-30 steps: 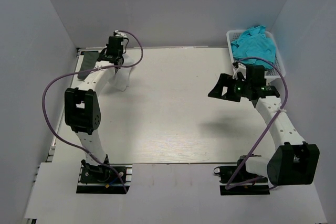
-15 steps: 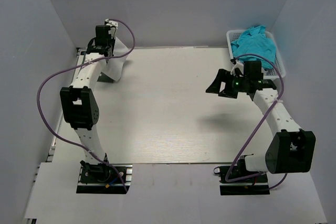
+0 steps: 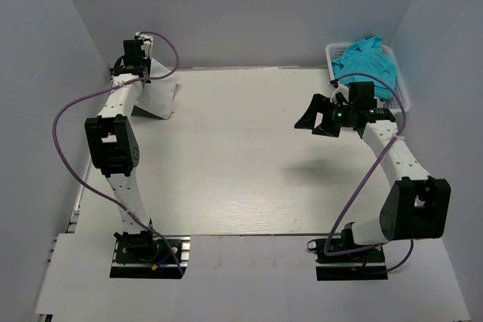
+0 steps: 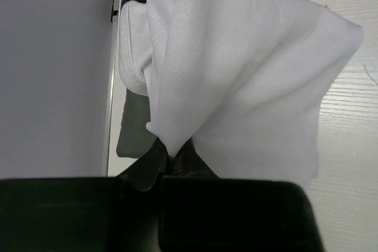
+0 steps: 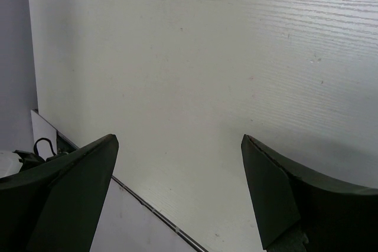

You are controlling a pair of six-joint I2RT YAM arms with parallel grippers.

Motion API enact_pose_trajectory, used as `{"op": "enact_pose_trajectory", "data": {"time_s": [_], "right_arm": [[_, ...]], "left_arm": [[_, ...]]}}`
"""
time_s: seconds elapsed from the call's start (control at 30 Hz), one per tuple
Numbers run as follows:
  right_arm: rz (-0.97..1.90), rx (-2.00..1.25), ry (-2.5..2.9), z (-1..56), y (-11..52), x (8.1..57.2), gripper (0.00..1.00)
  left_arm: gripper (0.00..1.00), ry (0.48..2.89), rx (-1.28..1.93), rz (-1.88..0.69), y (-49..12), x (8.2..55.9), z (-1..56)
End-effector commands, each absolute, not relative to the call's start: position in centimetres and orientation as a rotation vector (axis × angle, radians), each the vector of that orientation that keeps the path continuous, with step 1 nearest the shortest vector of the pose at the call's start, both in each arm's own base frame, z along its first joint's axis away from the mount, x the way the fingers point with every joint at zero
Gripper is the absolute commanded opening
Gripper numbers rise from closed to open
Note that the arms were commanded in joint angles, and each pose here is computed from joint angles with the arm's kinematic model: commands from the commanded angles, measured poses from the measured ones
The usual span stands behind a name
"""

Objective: Fold and stack the t-shirts
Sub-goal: Put the neatly folded tshirt into the corner of the board with the left arm

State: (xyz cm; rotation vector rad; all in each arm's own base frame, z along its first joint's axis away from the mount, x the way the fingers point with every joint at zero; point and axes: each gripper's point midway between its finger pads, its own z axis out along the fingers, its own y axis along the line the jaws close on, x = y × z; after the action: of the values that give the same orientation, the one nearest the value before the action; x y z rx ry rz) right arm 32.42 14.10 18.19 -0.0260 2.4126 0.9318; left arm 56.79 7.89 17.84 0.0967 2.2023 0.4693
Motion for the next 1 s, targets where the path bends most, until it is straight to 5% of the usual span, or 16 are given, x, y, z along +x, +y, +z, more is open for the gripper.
{"op": "enact_pose_trajectory", "data": {"time_s": [0.0, 0.43, 0.53, 0.77, 0.97], "right_arm": [[0.969, -0.056, 2.359, 19.8, 14.8, 33.6, 0.91], [1.026, -0.069, 2.354, 19.6, 15.6, 34.7, 0.91], [1.022, -0.075, 2.357, 19.7, 15.7, 35.0, 0.91], [1.008, -0.097, 2.343, 20.3, 15.8, 34.5, 0.91], [0.997, -0.116, 2.304, 21.1, 15.6, 33.5, 0.91]], "left_arm": [[0.0, 2.13, 0.04, 0.447, 9.4, 57.8, 20.7], [0.0, 2.175, -0.122, 0.51, 14.8, 59.1, 15.7], [0.99, 2.18, -0.2, 0.579, 16.5, 59.4, 15.1], [1.0, 2.121, -0.396, 0.628, 18.2, 58.5, 18.4], [1.0, 2.121, -0.463, 0.398, 14.5, 56.3, 23.2]]}}
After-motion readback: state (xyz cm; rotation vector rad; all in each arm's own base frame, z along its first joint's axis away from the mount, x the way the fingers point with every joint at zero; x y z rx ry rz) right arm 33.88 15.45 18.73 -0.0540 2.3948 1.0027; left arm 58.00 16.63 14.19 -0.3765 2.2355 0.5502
